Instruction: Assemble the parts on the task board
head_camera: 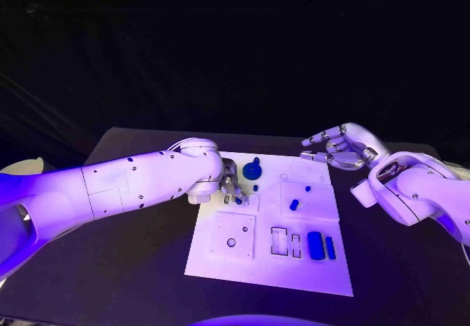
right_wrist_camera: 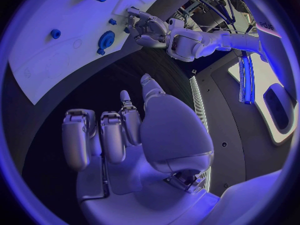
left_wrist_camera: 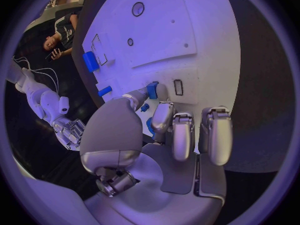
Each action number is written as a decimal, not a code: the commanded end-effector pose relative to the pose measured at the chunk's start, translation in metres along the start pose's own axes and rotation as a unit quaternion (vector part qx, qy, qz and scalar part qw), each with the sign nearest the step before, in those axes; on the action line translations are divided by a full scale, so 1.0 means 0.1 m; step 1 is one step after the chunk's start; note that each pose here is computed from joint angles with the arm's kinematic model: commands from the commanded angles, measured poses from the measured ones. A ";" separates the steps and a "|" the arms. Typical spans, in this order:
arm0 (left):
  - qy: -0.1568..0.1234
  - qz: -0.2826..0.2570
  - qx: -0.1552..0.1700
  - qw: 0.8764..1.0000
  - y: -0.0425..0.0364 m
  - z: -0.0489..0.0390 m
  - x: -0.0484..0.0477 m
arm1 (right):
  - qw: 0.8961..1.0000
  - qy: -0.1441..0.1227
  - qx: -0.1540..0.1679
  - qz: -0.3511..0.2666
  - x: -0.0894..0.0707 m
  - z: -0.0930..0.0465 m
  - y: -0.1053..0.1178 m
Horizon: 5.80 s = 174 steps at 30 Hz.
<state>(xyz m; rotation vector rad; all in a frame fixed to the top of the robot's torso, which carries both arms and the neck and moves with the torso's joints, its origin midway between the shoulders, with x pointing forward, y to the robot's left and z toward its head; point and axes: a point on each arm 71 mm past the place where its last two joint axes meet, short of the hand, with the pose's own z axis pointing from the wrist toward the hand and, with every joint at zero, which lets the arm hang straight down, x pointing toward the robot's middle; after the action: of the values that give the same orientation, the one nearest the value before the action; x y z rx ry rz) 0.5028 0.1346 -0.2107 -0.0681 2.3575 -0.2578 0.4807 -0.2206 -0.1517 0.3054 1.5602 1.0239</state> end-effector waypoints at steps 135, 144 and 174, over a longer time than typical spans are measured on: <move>0.034 -0.045 -0.061 0.997 0.474 0.229 -0.729 | 1.000 0.011 0.011 -0.004 0.09 0.07 -0.06; 0.033 -0.045 -0.059 0.997 0.459 0.227 -0.726 | 1.000 0.011 0.010 -0.004 0.09 0.07 -0.06; 0.017 -0.105 -0.016 0.994 0.451 0.100 -0.683 | 1.000 0.012 0.014 -0.005 0.09 0.07 -0.08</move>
<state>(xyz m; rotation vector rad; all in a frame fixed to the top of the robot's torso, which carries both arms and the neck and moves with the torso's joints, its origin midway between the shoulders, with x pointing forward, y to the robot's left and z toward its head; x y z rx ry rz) 0.5610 0.1883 -0.1819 -0.3117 2.4077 -0.2991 0.4882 -0.2174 -0.1623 0.3214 1.5866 0.9993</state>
